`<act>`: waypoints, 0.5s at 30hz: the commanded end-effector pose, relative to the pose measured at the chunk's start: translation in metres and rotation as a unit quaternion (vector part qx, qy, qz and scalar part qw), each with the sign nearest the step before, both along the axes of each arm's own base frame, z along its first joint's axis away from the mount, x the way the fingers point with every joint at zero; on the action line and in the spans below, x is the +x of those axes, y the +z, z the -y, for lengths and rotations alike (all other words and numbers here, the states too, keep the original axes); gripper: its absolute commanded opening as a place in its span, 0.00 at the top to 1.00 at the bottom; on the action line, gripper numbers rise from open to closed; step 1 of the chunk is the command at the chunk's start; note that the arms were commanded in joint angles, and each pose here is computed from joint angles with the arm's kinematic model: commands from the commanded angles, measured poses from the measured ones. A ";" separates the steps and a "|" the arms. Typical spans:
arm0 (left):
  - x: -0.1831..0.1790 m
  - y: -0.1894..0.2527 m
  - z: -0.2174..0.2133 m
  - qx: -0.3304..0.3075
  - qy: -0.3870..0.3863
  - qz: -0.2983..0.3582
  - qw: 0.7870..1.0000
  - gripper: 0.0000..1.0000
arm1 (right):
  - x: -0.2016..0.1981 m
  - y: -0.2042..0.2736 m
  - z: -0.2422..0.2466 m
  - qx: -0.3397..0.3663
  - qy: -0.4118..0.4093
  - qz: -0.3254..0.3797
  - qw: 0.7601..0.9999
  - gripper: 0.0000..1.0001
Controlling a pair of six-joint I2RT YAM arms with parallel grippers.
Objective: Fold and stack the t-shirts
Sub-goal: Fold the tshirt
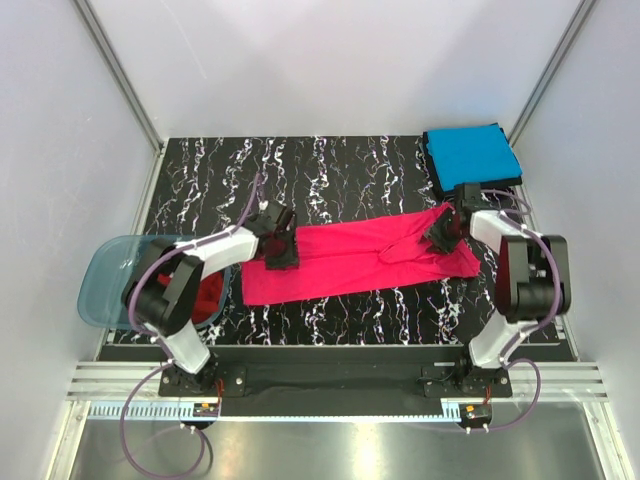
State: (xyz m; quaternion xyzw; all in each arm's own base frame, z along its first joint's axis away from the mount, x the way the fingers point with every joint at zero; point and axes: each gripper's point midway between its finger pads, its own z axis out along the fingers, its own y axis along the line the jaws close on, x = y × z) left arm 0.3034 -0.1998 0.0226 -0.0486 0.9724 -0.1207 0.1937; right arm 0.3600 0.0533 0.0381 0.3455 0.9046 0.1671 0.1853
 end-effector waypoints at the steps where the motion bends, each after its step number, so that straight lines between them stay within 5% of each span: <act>1: -0.012 0.008 -0.019 0.015 0.043 0.011 0.999 0.53 | 0.027 -0.007 0.007 -0.028 -0.007 0.009 1.000 0.60; 8: -0.026 0.036 -0.007 -0.034 0.035 0.035 0.998 0.53 | 0.066 -0.017 -0.017 -0.047 0.060 0.024 0.997 0.60; 15: -0.017 0.115 0.008 -0.088 0.002 0.127 0.988 0.50 | 0.116 -0.031 -0.061 0.000 0.103 0.035 0.994 0.61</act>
